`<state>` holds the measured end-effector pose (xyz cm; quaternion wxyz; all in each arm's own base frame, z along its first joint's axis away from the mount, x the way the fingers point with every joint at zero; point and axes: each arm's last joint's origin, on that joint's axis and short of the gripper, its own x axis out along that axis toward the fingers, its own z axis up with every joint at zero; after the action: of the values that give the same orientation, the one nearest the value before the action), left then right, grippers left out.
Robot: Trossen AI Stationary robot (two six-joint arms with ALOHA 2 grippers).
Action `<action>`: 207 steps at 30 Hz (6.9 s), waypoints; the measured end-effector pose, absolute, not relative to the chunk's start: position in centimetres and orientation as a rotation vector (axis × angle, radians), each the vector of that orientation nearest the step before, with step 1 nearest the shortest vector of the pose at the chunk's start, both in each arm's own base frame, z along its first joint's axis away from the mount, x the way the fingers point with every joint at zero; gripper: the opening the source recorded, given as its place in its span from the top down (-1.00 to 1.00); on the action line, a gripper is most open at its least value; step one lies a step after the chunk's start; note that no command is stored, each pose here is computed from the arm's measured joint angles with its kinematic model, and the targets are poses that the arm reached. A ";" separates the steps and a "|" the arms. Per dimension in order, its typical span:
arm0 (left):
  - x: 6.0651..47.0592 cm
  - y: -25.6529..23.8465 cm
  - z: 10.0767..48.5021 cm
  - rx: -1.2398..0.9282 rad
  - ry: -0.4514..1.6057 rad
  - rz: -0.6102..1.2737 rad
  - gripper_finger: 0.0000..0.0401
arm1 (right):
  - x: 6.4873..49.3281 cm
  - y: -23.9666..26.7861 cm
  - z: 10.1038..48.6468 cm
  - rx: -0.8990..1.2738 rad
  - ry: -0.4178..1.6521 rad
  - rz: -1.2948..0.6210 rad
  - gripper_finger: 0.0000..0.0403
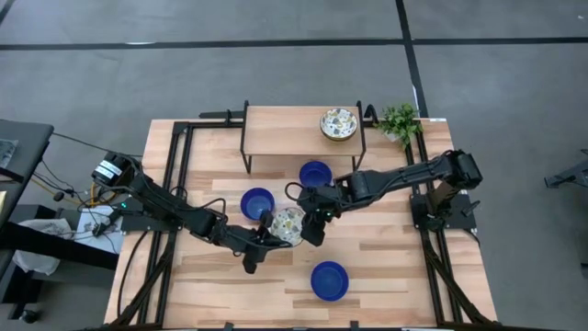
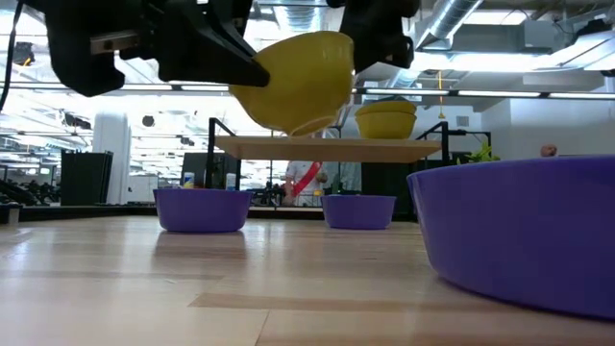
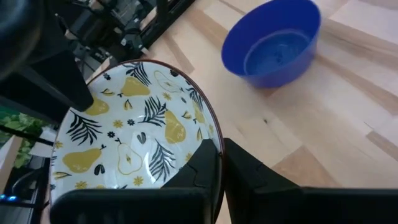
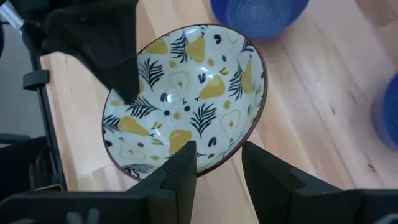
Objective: Pick & Place Mini bowls
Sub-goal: Stack the yellow patterned bowl on the yellow patterned bowl on the shelf, then put the top left blue bowl on the shelf
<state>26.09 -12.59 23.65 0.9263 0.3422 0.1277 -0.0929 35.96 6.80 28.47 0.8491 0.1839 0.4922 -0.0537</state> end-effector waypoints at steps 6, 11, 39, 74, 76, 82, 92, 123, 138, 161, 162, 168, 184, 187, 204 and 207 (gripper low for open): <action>26.4 -12.2 23.9 0.689 0.243 -0.149 0.94 | 36.2 5.8 28.5 0.416 1.029 -0.145 0.41; 26.6 -11.8 24.1 0.712 0.228 -0.135 0.94 | 36.2 5.1 28.4 0.435 1.028 -0.169 0.42; 27.4 -11.4 26.1 0.789 0.100 -0.184 0.86 | 36.2 3.6 28.2 0.507 1.057 -0.201 0.98; 20.7 -7.8 25.6 0.297 0.108 -0.053 0.48 | 27.2 0.4 38.5 0.446 0.931 -0.381 1.00; 20.1 -7.1 25.2 0.265 0.101 -0.034 0.48 | 26.0 -0.9 39.4 0.473 0.886 -0.415 1.00; 19.3 -5.7 24.2 0.206 0.064 0.023 0.48 | 23.1 -5.2 41.1 0.565 0.789 -0.531 1.00; 19.6 -4.1 23.3 0.162 0.078 0.013 0.48 | 21.4 -12.1 41.0 0.659 0.727 -0.644 1.00; 21.0 -2.0 23.2 -0.080 0.027 0.103 0.48 | 23.3 -23.4 37.9 0.793 0.921 -0.733 1.00; 21.0 -2.0 23.3 -0.080 0.016 0.103 0.48 | 23.0 -23.0 37.7 0.813 0.966 -0.739 1.00; 21.0 -2.0 23.3 -0.081 0.015 0.103 0.48 | 23.3 -22.7 37.7 0.809 0.969 -0.732 0.79; 21.0 -2.0 23.3 -0.081 0.015 0.103 0.48 | 23.3 -22.7 37.7 0.809 0.969 -0.732 0.78; 21.0 -2.0 23.3 -0.081 0.015 0.103 0.48 | 23.3 -22.7 37.7 0.802 0.971 -0.728 0.77; 21.0 -2.0 23.3 -0.080 0.015 0.102 0.48 | 23.2 -22.8 37.7 0.761 0.987 -0.792 0.77; 21.0 -2.0 23.3 -0.080 0.015 0.102 0.48 | 23.0 -22.7 37.6 0.744 1.016 -0.811 0.77; 21.0 -2.0 23.1 -0.078 0.030 0.103 0.48 | 23.8 -21.6 37.8 0.535 1.092 -0.857 0.77; 21.0 -2.0 23.0 -0.075 0.044 0.104 0.48 | 24.0 -20.9 39.2 0.463 0.987 -0.851 0.77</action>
<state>21.02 -1.98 22.98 0.9977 -0.0376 0.0219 0.0518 24.05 -20.89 39.17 0.7703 0.2137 0.4551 -0.3922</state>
